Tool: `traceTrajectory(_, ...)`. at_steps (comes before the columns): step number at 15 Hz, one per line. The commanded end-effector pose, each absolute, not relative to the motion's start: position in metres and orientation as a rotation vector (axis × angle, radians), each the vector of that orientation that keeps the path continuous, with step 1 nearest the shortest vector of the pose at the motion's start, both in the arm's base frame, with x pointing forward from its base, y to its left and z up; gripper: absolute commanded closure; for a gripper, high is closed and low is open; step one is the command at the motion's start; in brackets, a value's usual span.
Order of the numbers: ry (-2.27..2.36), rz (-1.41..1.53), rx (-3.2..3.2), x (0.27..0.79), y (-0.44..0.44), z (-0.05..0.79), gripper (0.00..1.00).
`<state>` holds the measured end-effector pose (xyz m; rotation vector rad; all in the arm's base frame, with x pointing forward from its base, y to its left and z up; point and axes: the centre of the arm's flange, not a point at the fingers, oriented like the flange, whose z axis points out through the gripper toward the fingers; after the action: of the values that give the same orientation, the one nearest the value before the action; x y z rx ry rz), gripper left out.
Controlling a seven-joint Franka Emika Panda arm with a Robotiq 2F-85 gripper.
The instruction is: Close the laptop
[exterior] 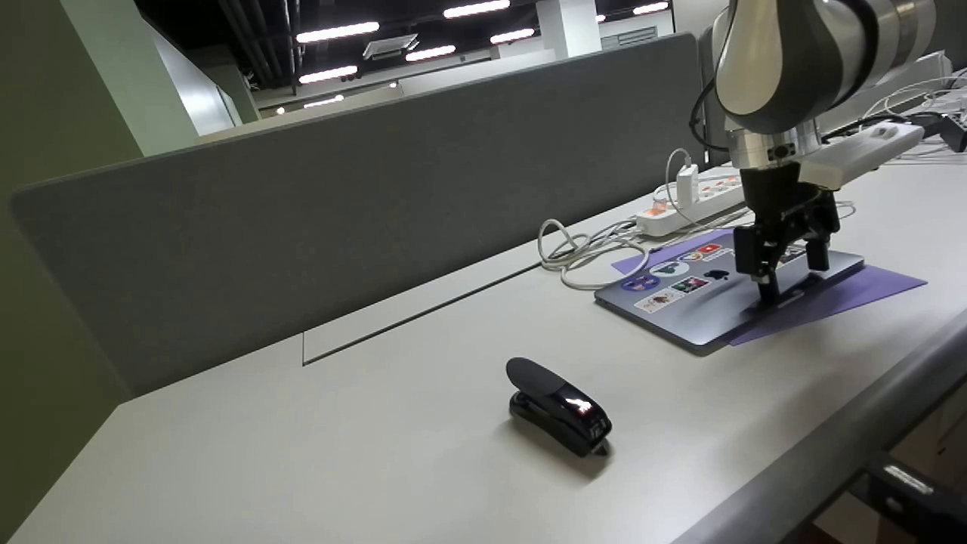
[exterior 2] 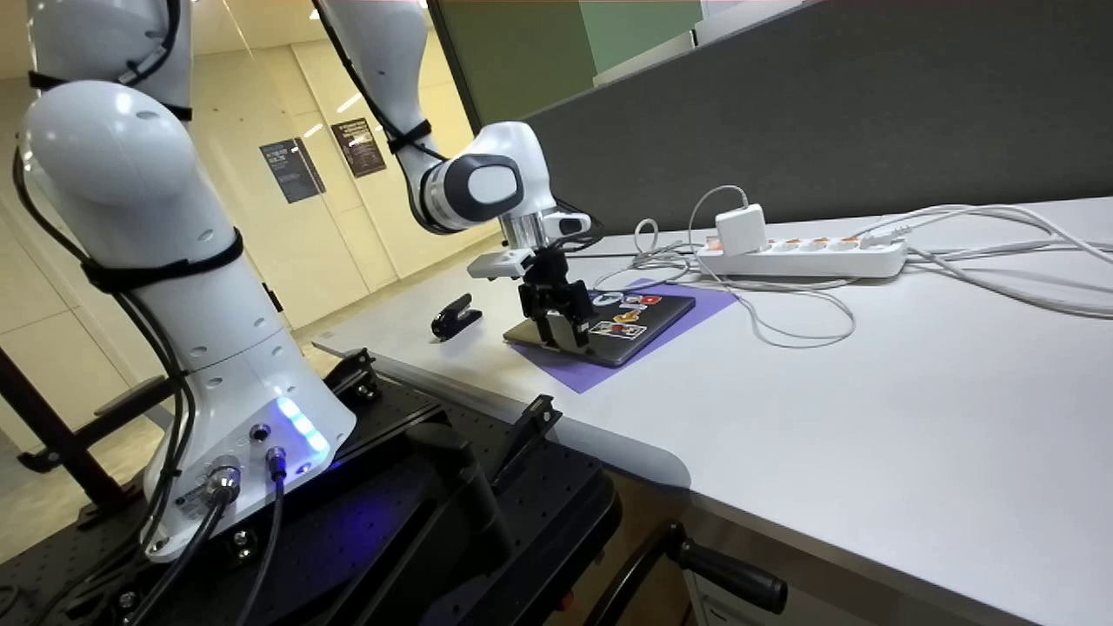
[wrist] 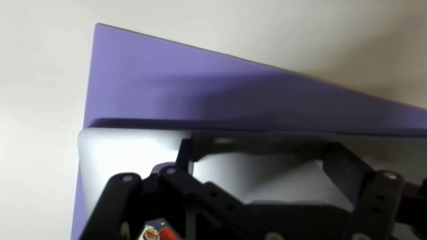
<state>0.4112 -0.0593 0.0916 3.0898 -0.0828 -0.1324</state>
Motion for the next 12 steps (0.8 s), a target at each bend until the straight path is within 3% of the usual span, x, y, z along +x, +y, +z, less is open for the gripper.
traceTrajectory(1,-0.172,-0.093,3.075,0.411,-0.053,0.117,0.0)
traceTrajectory(12,-0.351,-0.086,3.107,0.421,-0.049,0.193,0.0)
